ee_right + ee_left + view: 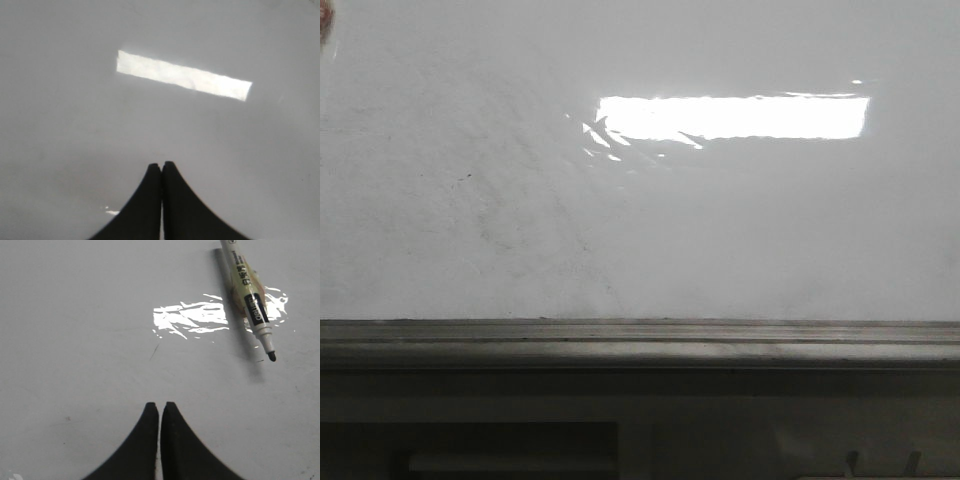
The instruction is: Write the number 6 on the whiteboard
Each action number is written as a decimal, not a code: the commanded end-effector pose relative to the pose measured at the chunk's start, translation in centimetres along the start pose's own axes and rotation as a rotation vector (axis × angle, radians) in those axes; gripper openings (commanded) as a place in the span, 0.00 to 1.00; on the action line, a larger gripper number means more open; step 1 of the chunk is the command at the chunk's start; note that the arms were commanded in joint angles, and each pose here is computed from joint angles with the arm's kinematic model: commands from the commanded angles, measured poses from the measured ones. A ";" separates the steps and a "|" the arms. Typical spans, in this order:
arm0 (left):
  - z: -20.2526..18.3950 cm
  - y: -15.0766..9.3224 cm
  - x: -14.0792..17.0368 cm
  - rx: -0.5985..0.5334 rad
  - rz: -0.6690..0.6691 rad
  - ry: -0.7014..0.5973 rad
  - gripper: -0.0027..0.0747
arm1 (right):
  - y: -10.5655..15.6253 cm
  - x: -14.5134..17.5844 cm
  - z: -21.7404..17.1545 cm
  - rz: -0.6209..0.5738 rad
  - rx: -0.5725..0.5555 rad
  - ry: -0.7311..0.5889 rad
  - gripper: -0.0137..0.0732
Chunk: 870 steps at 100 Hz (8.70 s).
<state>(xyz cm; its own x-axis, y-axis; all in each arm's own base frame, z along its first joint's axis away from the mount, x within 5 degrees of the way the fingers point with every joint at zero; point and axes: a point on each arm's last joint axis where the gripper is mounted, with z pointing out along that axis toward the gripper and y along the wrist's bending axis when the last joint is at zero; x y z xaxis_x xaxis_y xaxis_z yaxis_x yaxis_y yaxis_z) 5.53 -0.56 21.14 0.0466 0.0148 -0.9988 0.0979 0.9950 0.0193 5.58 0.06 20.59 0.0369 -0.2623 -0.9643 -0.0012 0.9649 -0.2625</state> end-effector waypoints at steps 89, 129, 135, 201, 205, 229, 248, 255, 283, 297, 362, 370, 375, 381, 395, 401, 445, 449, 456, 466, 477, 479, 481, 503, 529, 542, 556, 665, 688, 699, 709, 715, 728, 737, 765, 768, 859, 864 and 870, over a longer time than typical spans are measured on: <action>-0.1 0.0 0.8 -0.005 -0.017 -0.055 0.01 | 0.0 0.0 -0.1 -0.014 0.024 -0.066 0.10; -0.1 0.0 0.8 -0.003 -0.198 -0.052 0.01 | -0.1 -0.1 -0.1 0.101 0.025 -0.076 0.10; -0.1 0.1 0.8 -0.003 -0.263 -0.055 0.01 | -0.2 -0.2 -0.1 0.184 0.031 -0.093 0.10; 0.3 -1.3 -8.6 0.144 -0.419 0.112 0.01 | -0.7 -8.0 1.4 0.490 -0.162 0.139 0.10; 0.9 -1.3 -9.4 0.144 -0.381 0.163 0.01 | -0.7 -8.7 2.1 0.473 -0.185 0.199 0.10; 3.7 -1.8 -12.5 0.194 -0.270 0.333 0.02 | -0.9 -11.4 5.1 0.452 -0.263 0.373 0.16; 4.9 -2.4 -12.5 0.257 -0.293 0.352 0.34 | -0.8 -11.5 5.5 0.453 -0.279 0.405 0.61; 5.4 -2.4 -12.6 0.261 -0.323 0.340 0.52 | -0.8 -11.5 5.5 0.453 -0.279 0.405 0.71; 8.1 -2.8 -12.4 0.306 -0.345 0.324 0.60 | -0.8 -11.5 5.6 0.454 -0.274 0.396 0.69; 9.9 -3.1 -11.9 0.333 -0.351 0.356 0.60 | -0.8 -11.6 5.6 0.454 -0.272 0.393 0.69; 15.2 -3.0 -10.2 0.311 -0.305 0.480 0.26 | -0.9 -11.6 5.6 0.455 -0.269 0.389 0.69; 15.2 -3.0 -10.2 0.312 -0.300 0.479 0.09 | -0.9 -11.6 5.6 0.455 -0.268 0.388 0.69; 15.2 -3.0 -10.2 0.313 -0.293 0.478 0.01 | -0.9 -11.6 5.6 0.455 -0.268 0.388 0.69; 15.1 -3.0 -10.3 0.318 -0.277 0.473 0.01 | -0.9 -11.6 5.6 0.455 -0.268 0.388 0.69; 14.6 -3.1 -10.7 0.345 -0.229 0.452 0.01 | -0.9 -11.6 5.7 0.455 -0.268 0.390 0.69; 14.0 -3.3 -11.2 0.382 -0.180 0.435 0.01 | -0.9 -11.6 5.7 0.454 -0.268 0.390 0.69; 9.5 -7.9 -12.6 0.767 0.145 0.411 0.01 | 1.5 -13.9 8.0 0.432 -0.664 0.520 0.65; 9.3 -8.3 -12.6 0.790 0.159 0.405 0.01 | 1.8 -14.2 8.3 0.432 -0.711 0.541 0.65; 9.1 -9.1 -12.5 0.840 0.170 0.402 0.01 | 2.1 -15.0 8.9 0.433 -0.791 0.571 0.65; 9.1 -10.1 -12.3 0.878 0.164 0.409 0.01 | 2.3 -16.1 9.8 0.447 -0.877 0.589 0.65; 9.4 -11.4 -11.7 0.914 0.167 0.430 0.01 | 2.4 -17.3 10.8 0.461 -0.933 0.584 0.65; 9.5 -11.7 -11.5 0.925 0.169 0.437 0.01 | 2.4 -17.6 11.0 0.460 -0.944 0.582 0.65; 9.5 -11.9 -11.4 0.934 0.172 0.443 0.01 | 2.3 -17.9 11.0 0.453 -0.955 0.581 0.65; 9.8 -15.1 -10.2 1.024 0.206 0.473 0.01 | 2.9 -19.7 12.4 0.406 -1.114 0.641 0.65; 10.9 -18.4 -10.9 1.079 0.241 0.448 0.01 | 4.3 -20.8 12.7 0.344 -1.167 0.645 0.65; 11.4 -19.6 -11.5 1.097 0.243 0.434 0.01 | 4.6 -20.6 12.9 0.341 -1.177 0.654 0.65; 11.9 -20.6 -12.0 1.108 0.248 0.419 0.01 | 4.7 -20.4 13.2 0.342 -1.178 0.667 0.65; 13.5 -18.1 -15.1 1.014 0.128 0.360 0.73 | 4.2 -20.2 12.2 0.286 -1.097 0.584 0.11; 12.7 -12.0 -16.7 0.838 0.016 0.300 0.70 | 2.9 -19.5 9.0 0.248 -0.931 0.445 0.11; 11.5 -9.1 -15.9 0.713 -0.009 0.272 0.70 | 2.6 -18.8 7.7 0.239 -0.878 0.383 0.11; 10.0 -6.6 -15.3 0.580 -0.043 0.218 0.70 | 2.3 -18.1 6.7 0.247 -0.822 0.336 0.11; 9.1 -5.3 -14.8 0.497 -0.067 0.180 0.70 | 2.2 -17.7 6.4 0.255 -0.782 0.307 0.11; 7.1 -3.1 -14.3 0.323 -0.122 0.075 0.69 | 1.8 -17.0 6.1 0.272 -0.702 0.255 0.11; 6.3 -2.0 -13.9 0.233 -0.149 0.027 0.69 | 1.4 -16.7 6.2 0.284 -0.645 0.218 0.11; 6.0 -1.8 -12.8 0.208 -0.156 0.045 0.63 | 1.1 -16.9 7.3 0.308 -0.584 0.169 0.11; 6.0 -1.8 -12.7 0.208 -0.156 0.046 0.63 | 1.2 -16.9 7.5 0.309 -0.586 0.163 0.11; 6.0 -1.8 -12.8 0.211 -0.171 0.047 0.63 | 2.3 -13.8 9.5 0.119 -0.654 0.405 0.11; 6.0 -1.8 -12.7 0.213 -0.173 0.048 0.63 | 2.0 -14.3 9.4 0.136 -0.621 0.360 0.11; 6.0 -1.9 -12.7 0.218 -0.175 0.051 0.63 | 1.8 -14.7 9.5 0.181 -0.597 0.320 0.11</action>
<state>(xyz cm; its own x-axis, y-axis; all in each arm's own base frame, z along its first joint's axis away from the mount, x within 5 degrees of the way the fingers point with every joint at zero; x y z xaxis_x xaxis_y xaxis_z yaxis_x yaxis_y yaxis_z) 10.60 -3.46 33.03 -0.0711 -0.1051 -0.9919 0.3361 0.9337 -0.1231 13.81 6.44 32.72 -0.4263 -0.2524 -0.8687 -0.6151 0.7850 0.0737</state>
